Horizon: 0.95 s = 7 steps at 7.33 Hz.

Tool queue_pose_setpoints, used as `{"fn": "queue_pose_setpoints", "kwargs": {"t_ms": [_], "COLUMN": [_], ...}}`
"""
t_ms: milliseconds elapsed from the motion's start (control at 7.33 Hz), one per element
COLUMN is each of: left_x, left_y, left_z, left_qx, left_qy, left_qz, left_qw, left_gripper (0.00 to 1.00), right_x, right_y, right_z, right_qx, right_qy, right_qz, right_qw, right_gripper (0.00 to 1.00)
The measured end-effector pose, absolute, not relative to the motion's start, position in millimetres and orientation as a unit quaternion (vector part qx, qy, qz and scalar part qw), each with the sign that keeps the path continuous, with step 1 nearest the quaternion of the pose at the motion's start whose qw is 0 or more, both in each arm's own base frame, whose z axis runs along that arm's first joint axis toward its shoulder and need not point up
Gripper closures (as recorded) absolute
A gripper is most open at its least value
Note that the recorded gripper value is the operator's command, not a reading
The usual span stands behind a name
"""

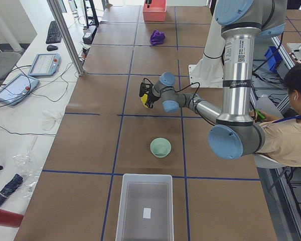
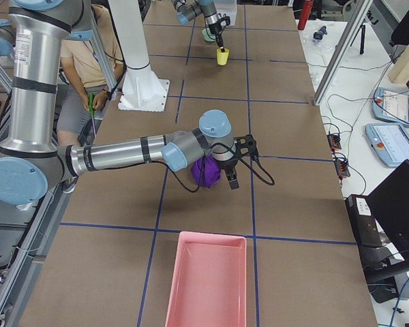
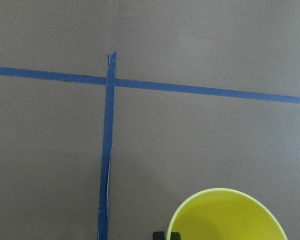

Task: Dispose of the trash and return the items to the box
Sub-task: 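Grasp the yellow cup rim with the left gripper, then carry the yellow cup with the left gripper into the clear bin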

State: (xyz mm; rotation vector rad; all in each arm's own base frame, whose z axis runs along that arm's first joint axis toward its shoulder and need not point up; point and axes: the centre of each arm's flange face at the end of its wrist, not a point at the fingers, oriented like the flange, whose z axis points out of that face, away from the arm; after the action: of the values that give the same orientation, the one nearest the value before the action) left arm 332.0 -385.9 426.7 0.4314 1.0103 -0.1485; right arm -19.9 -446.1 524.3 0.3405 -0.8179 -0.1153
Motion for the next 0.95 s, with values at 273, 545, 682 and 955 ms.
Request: {"fn": "queue_pose_setpoints", "kwargs": {"t_ms": [273, 545, 682, 955], "left_x": [253, 141, 91, 10], "left_y": [-409, -430, -428, -423], "left_z": [430, 458, 485, 555], "left_qx": [0.25, 0.291, 0.302, 0.312], "left_qy": [0.458, 0.427, 0.411, 0.394], "left_qz": [-0.006, 0.081, 0.129, 0.194], "left_qw": [0.853, 0.852, 0.85, 0.842], "left_gripper": [1.0, 1.0, 1.0, 1.0], "right_x": [-20, -21, -21, -22], "right_y": [-446, -446, -446, -447], "right_z": [524, 524, 524, 524], "right_qx": [0.165, 0.165, 0.165, 0.165], "right_qy": [-0.396, -0.396, -0.396, -0.396], "right_qz": [-0.056, -0.057, -0.057, -0.058], "right_qw": [0.902, 0.902, 0.902, 0.902], "right_gripper": [0.0, 0.0, 0.0, 0.0]}}
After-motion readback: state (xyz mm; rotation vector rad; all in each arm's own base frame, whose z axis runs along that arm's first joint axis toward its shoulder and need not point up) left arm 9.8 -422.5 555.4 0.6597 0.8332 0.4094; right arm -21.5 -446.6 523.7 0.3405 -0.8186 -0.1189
